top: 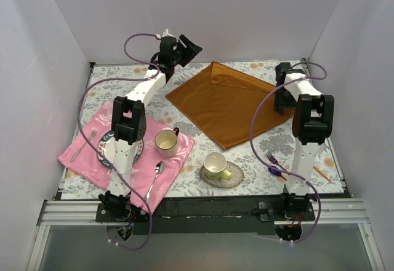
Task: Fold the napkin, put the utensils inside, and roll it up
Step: Flatten the napkin out
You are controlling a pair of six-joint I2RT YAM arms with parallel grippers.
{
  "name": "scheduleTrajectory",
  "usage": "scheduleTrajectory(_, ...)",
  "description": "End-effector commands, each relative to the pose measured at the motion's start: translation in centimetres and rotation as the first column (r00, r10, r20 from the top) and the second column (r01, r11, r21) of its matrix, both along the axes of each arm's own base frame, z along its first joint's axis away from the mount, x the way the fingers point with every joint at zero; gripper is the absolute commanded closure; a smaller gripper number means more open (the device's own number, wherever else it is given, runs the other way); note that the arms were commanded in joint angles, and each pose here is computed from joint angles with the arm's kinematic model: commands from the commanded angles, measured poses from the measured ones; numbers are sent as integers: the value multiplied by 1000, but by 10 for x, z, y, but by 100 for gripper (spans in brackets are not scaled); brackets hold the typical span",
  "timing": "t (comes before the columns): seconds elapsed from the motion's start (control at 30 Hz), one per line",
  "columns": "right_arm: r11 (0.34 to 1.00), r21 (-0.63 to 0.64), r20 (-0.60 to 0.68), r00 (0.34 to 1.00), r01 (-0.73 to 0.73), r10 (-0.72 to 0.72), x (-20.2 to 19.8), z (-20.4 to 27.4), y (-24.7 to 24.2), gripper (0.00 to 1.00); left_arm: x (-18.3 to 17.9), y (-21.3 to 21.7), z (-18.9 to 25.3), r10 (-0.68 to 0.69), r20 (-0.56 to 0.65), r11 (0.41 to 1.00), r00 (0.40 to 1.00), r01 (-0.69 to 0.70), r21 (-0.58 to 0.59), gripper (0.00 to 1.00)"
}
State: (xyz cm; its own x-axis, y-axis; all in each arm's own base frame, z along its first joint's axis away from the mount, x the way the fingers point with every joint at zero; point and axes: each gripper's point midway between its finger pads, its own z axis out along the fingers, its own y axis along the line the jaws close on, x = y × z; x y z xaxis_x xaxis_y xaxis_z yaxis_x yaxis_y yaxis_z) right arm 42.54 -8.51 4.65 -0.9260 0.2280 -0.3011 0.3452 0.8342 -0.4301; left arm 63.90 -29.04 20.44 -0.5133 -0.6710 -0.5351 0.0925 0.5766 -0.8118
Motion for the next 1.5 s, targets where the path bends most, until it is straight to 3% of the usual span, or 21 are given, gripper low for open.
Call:
scheduleTrajectory(0.0, 981, 81, 209, 965, -176, 156, 20, 42, 60, 15, -72, -28, 19, -97, -103, 991, 990, 106, 83, 43)
scheduleTrajectory(0.1, 938, 210, 206, 950, -275, 233, 15, 42, 110, 20, -100, -35, -12, -119, -223, 978, 968, 153, 141, 53)
scheduleTrajectory(0.23, 788, 442, 243, 903, -428, 353, -5, 36, 191, 32, -124, -44, -49, -181, -325, 941, 928, 260, 217, 68)
scheduleTrajectory(0.33, 705, 516, 255, 873, -486, 415, -26, 42, 225, 39, -134, -42, -68, -190, -375, 912, 908, 304, 276, 76)
scheduleTrajectory(0.5, 651, 598, 253, 881, -467, 399, -59, 53, 239, 42, -150, -32, -95, -168, -453, 891, 876, 332, 311, 84)
scheduleTrajectory(0.57, 670, 616, 210, 905, -416, 369, -79, 51, 232, 36, -159, -31, -100, -165, -480, 890, 862, 340, 304, 84)
scheduleTrajectory(0.77, 629, 741, 171, 972, -234, 160, -123, 39, 220, 22, -191, -40, -92, -155, -523, 888, 838, 350, 297, 75)
scheduleTrajectory(0.9, 553, 819, 149, 987, -153, 52, -130, 26, 219, 20, -223, -65, -83, -282, -506, 848, 815, 459, 266, 49)
scheduleTrajectory(1.0, 538, 834, 125, 992, -123, 33, -129, 17, 217, 25, -255, -83, -96, -359, -515, 794, 779, 544, 269, 40)
scheduleTrajectory(1.1, 519, 851, 99, 995, -85, -1, -129, 10, 217, 29, -275, -92, -102, -403, -514, 762, 757, 589, 269, 38)
scheduleTrajectory(1.4, 493, 870, 53, 997, -18, -58, -136, -14, 219, 37, -291, -106, -98, -424, -473, 678, 772, 617, 400, 37)
scheduleTrajectory(1.47, 486, 873, 67, 996, -31, -57, -132, -12, 221, 44, -296, -111, -94, -425, -465, 660, 777, 617, 428, 38)
